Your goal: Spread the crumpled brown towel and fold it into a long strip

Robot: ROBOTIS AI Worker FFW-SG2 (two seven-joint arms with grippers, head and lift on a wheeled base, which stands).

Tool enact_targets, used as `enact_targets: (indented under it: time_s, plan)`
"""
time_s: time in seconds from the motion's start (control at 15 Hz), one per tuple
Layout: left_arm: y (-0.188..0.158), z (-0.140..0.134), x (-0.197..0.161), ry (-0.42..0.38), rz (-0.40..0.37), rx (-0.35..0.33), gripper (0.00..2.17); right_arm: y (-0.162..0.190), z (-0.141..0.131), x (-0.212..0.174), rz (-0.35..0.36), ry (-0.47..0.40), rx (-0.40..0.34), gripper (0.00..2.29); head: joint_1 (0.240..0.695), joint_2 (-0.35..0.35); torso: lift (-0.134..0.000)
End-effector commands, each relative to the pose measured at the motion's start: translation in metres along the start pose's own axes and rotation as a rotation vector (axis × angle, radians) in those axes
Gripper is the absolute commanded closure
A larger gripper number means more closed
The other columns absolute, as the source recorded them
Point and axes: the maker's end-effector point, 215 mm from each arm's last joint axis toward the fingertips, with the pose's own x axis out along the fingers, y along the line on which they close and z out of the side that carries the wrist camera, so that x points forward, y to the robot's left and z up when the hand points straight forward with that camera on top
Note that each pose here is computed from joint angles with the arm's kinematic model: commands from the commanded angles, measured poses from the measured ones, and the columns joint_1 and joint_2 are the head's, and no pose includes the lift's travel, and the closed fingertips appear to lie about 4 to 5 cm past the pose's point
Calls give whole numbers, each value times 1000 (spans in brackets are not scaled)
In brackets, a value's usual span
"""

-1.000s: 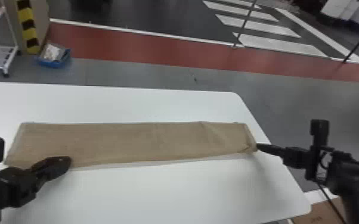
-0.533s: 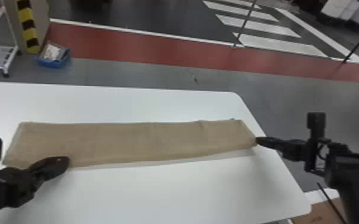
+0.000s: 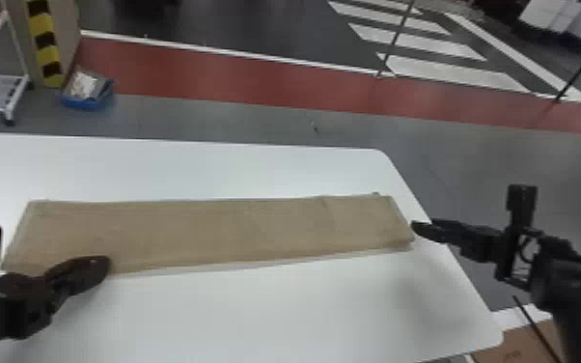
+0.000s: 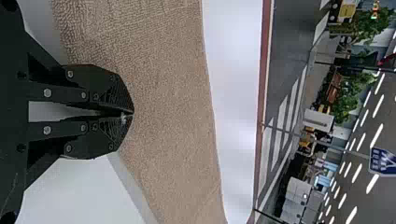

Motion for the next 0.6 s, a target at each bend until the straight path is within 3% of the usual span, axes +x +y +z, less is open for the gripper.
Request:
enact_targets:
  time_s: [0.0,0.53]
  plan:
    - [20,3,-6,-3,34,0,1028,-2,0,-5,-2,-8,8,56,695,-350,-123]
    - [46,2,-21,-12,76,-24,1028,1,4,-4,3,-6,11,56,695,-350,-123]
